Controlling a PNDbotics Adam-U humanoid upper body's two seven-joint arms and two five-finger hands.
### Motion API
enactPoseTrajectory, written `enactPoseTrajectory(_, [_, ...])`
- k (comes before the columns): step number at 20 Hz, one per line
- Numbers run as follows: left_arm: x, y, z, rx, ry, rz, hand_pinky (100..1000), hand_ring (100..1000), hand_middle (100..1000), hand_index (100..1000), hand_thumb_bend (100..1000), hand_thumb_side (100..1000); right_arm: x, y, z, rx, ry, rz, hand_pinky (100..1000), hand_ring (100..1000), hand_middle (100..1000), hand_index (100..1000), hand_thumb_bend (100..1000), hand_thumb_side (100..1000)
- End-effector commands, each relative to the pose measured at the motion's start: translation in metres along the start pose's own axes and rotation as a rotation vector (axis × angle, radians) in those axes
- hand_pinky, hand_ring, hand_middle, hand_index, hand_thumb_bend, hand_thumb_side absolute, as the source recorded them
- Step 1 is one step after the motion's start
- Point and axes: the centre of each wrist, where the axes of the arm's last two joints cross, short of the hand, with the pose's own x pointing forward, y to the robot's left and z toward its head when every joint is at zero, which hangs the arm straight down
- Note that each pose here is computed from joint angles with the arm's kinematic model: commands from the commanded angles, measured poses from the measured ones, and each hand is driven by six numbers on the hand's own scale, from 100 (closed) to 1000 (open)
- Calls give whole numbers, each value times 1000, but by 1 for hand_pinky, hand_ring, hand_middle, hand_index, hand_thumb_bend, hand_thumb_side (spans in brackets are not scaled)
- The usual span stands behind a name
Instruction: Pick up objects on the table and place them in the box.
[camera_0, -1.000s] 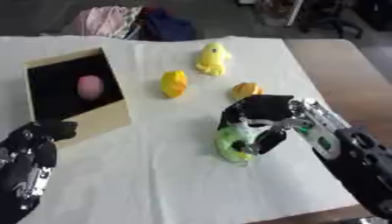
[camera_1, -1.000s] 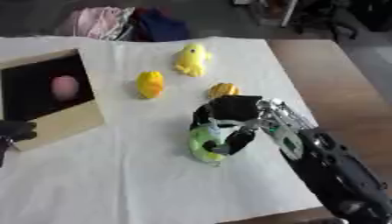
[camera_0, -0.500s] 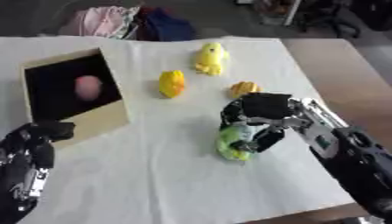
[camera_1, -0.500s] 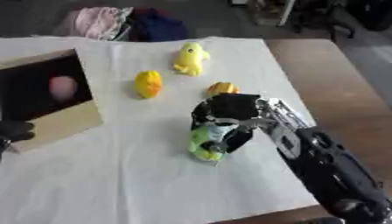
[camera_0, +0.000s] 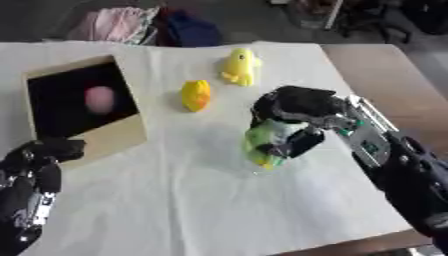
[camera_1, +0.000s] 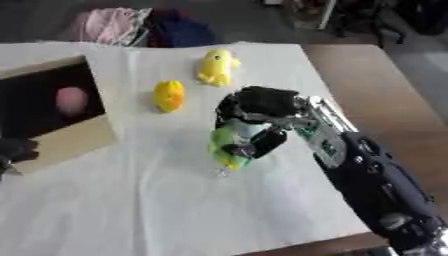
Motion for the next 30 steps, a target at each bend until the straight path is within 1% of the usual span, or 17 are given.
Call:
enactPoseTrajectory(1, [7, 3, -3, 0, -29, -14, 792, 795, 659, 720, 100, 546, -7, -29, 7, 82, -103, 96, 189, 211, 100, 252, 100, 232])
enactPoseTrajectory(5, [9, 4, -5, -5, -40, -14, 792, 795, 659, 720, 100, 547, -15, -47, 7, 26, -94, 107, 186, 208, 100, 254, 100, 222])
enactPoseTrajectory(11, [13, 3, -8, -23, -56, -17, 791, 795, 659, 720, 100, 548, -26, -75, 5, -102, -87, 125, 175, 201, 100, 258, 100, 185])
enactPoseTrajectory(16, [18, 3, -15, -54, -88, -18, 788, 794, 658, 720, 100, 555, -28, -104, -4, -227, -114, 163, 174, 201, 100, 261, 100, 136])
enactPoseTrajectory(18, [21, 3, -18, -65, -101, -19, 783, 793, 658, 720, 100, 561, -28, -112, -7, -272, -123, 175, 173, 199, 100, 261, 100, 114])
enactPoseTrajectory(20, [24, 3, -20, -76, -116, -19, 780, 791, 657, 720, 100, 568, -28, -117, -11, -313, -129, 177, 170, 197, 100, 260, 100, 100])
enactPoseTrajectory(21, [26, 3, -22, -81, -124, -18, 778, 790, 659, 720, 100, 668, -28, -118, -13, -334, -132, 174, 169, 196, 100, 260, 100, 100])
enactPoseTrajectory(22, [28, 4, -23, -85, -132, -18, 777, 789, 657, 720, 100, 580, -29, -118, -15, -351, -135, 171, 168, 196, 100, 260, 100, 100])
enactPoseTrajectory(25, [33, 6, -28, -95, -165, -13, 775, 787, 656, 720, 100, 606, -30, -116, -24, -390, -142, 155, 169, 195, 100, 261, 100, 100])
enactPoseTrajectory(30, [39, 8, -37, -110, -219, 0, 773, 784, 656, 721, 100, 617, -30, -108, -42, -430, -158, 118, 165, 191, 100, 262, 100, 100])
